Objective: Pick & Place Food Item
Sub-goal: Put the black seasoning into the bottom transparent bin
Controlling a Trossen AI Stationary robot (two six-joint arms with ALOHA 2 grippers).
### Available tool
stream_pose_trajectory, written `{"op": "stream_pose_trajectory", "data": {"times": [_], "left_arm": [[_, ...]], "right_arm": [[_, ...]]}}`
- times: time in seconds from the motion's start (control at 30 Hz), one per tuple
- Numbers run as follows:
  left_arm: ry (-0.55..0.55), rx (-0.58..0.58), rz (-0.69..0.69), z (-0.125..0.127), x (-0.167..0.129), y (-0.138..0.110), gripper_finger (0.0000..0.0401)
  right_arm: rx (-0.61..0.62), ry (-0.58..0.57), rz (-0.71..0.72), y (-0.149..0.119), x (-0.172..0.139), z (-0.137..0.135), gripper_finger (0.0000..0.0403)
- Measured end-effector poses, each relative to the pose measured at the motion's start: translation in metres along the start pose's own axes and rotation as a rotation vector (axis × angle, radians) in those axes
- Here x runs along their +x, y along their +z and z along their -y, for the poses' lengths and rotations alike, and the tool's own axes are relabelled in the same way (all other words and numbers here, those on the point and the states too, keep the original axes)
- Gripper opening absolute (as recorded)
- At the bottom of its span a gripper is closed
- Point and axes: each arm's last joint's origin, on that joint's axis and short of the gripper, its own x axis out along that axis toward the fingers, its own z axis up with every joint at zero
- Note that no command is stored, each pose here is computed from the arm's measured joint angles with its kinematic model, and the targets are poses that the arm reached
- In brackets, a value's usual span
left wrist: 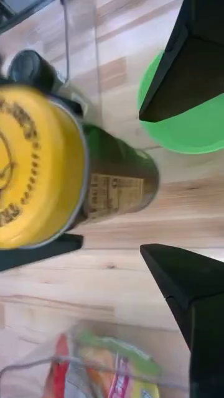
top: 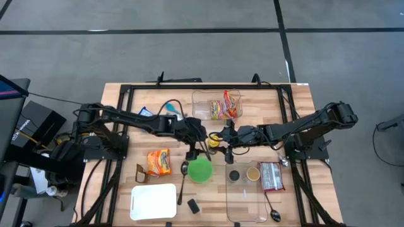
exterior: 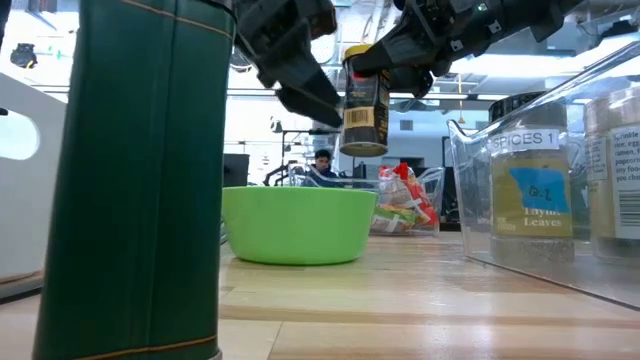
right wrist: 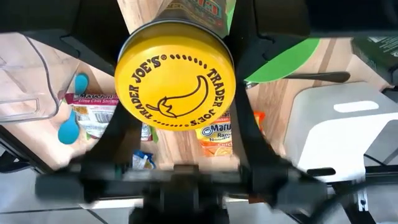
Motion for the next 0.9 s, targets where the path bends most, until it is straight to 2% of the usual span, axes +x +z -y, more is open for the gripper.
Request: {"op": "stream_pose_trajectory", "data": {"times": [0.33, 0.63, 0.9], "left_arm": [[0.013, 0.0, 0.023, 0.001, -0.04, 0.007, 0.0304], [0.21, 0.001, 0.093, -0.012, -0.078, 0.015, 0.0266], [0.269, -0.017, 0.123, -0.026, -0.112, 0.003, 0.0196]], "right_arm": [[0.0, -0.001, -0.001, 0.0, 0.0, 0.0, 0.0216], [0.0, -0.001, 0.0, 0.0, 0.0, 0.0, 0.0213], [-0.009, 0.013, -0.006, -0.001, -0.001, -0.005, 0.0214]]}}
